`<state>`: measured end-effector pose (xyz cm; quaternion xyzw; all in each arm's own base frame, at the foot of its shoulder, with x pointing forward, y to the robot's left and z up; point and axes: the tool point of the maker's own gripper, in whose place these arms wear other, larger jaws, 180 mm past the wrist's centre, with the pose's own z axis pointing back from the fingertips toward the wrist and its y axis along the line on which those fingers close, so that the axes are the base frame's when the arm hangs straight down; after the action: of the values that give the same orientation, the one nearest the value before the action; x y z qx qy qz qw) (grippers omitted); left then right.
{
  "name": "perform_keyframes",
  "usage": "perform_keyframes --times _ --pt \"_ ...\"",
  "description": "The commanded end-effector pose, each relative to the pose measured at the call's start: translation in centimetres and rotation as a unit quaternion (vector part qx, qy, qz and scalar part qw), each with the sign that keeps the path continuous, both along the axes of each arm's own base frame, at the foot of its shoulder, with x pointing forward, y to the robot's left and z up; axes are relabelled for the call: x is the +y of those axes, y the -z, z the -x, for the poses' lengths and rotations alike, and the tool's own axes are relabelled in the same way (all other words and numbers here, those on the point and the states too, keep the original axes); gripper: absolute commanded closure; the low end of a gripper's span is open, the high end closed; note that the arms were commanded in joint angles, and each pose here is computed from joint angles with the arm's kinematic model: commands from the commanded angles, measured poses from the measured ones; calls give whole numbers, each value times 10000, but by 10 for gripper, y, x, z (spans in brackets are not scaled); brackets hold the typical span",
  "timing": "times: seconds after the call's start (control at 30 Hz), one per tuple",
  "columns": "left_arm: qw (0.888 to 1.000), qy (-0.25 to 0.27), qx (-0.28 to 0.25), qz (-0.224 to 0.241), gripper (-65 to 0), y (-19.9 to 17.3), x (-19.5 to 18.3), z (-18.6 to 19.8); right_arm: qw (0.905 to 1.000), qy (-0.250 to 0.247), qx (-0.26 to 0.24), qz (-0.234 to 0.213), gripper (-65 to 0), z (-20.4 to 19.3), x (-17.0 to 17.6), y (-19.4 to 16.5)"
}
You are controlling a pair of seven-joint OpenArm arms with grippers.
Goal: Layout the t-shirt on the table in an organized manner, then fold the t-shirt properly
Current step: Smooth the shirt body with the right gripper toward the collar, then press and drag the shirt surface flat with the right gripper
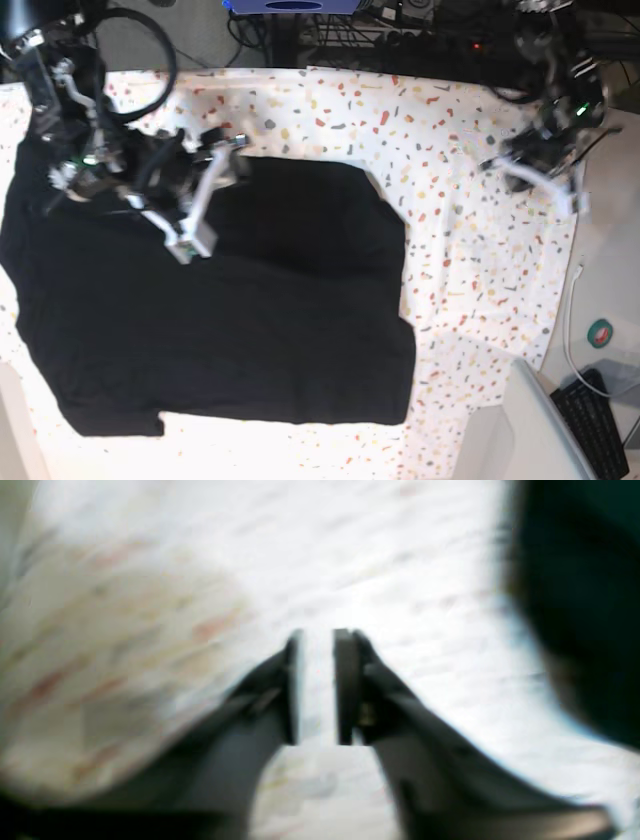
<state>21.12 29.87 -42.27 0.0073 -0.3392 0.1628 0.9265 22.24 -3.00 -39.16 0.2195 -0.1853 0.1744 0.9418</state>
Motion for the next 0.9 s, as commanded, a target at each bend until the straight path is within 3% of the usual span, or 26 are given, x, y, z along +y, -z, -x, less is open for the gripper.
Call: perform_keyframes --times 0.0,0.1,0.17,0.3,0.57,0.87 --pt "9997 -98 -173 -119 -206 -12 19 3 9998 39 -117 -166 -359 -9 15 -9" --pt "9990 -386 -73 -221 -311 -13 48 28 9993 207 144 -289 -470 -12 52 -4" --pt "9987 -447 -63 -252 -337 -16 57 38 9994 182 47 -304 -458 -19 75 -1" --pt "9991 -328 -95 -242 -336 -18 59 45 9998 -102 -143 -57 -449 -25 109 15" --pt "9993 -286 -80 -233 -339 -17 57 45 9952 132 -291 929 -455 -36 136 58" --pt "9993 -285 -68 -233 -337 -16 57 45 9873 328 -660 1407 -420 -51 140 70"
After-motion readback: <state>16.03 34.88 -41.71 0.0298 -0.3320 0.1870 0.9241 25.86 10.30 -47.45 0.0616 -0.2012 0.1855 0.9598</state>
